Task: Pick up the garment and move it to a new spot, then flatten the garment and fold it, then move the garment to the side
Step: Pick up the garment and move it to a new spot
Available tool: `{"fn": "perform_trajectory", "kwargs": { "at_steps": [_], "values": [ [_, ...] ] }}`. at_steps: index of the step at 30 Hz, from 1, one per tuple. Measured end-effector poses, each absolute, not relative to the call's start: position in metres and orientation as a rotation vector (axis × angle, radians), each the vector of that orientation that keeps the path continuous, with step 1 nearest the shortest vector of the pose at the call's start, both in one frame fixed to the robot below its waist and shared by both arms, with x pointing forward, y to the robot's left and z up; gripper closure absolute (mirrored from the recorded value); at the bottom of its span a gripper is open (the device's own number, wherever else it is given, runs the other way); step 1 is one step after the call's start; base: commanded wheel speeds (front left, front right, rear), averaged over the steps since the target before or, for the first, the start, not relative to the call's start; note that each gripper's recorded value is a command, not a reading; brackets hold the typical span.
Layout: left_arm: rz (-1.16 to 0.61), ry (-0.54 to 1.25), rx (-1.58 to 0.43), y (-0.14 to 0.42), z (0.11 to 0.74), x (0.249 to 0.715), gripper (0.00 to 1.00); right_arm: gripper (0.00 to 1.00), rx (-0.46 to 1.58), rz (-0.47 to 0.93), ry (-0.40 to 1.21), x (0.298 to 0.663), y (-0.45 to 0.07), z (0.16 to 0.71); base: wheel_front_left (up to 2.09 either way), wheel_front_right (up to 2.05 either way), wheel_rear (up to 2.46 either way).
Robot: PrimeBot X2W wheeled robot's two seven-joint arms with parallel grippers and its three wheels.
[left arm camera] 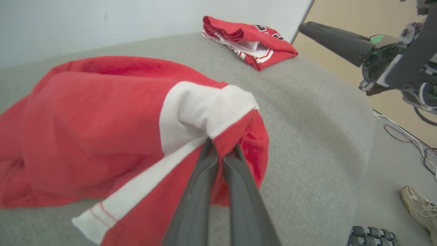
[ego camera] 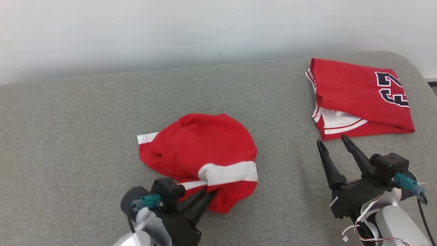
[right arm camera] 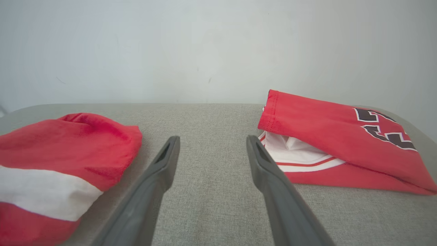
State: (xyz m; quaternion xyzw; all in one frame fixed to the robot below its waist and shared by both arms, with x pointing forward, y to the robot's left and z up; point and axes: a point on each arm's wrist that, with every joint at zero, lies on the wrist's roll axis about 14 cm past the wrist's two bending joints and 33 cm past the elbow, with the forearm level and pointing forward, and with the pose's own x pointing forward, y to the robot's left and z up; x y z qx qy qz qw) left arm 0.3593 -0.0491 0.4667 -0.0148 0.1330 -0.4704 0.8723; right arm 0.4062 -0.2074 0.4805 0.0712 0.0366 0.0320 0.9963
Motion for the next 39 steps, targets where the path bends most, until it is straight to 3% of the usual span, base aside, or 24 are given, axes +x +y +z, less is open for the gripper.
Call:
{"fn": "perform_trajectory", "kwargs": {
  "at_steps": [3, 4, 5, 6, 14, 22, 39],
  "values": [
    [-0.973, 0.312, -0.052, -0.051, 0.456, 0.348, 0.97, 0.0, 0.142, 0.076, 0.067, 0.406, -0.204, 0.484, 0.0, 0.0, 0.0],
    [-0.967, 0.323, -0.062, -0.051, 0.452, 0.344, 0.87, 0.0, 0.142, 0.079, 0.068, 0.405, -0.203, 0.484, 0.0, 0.0, 0.0],
    [-0.958, 0.331, -0.075, -0.05, 0.449, 0.342, 0.71, 0.0, 0.143, 0.084, 0.067, 0.406, -0.201, 0.485, 0.0, 0.0, 0.0],
    [-0.951, 0.335, -0.073, -0.049, 0.446, 0.341, 0.0, 0.0, 0.144, 0.089, 0.066, 0.406, -0.199, 0.485, 0.0, 0.0, 0.0],
    [-0.881, 0.259, -0.083, -0.04, 0.457, 0.343, 0.0, 0.0, 0.152, 0.111, 0.065, 0.401, -0.19, 0.486, 0.0, 0.0, 0.0],
    [-0.69, 0.149, -0.104, 0.003, 0.479, 0.367, 0.0, 0.0, 0.154, 0.14, 0.053, 0.404, -0.18, 0.491, 0.0, 0.0, 0.0],
    [-0.608, 0.332, -0.144, 0.029, 0.423, 0.375, 0.0, 0.0, 0.16, 0.106, 0.065, 0.402, -0.192, 0.486, 0.0, 0.0, 0.0]
  ]
}}
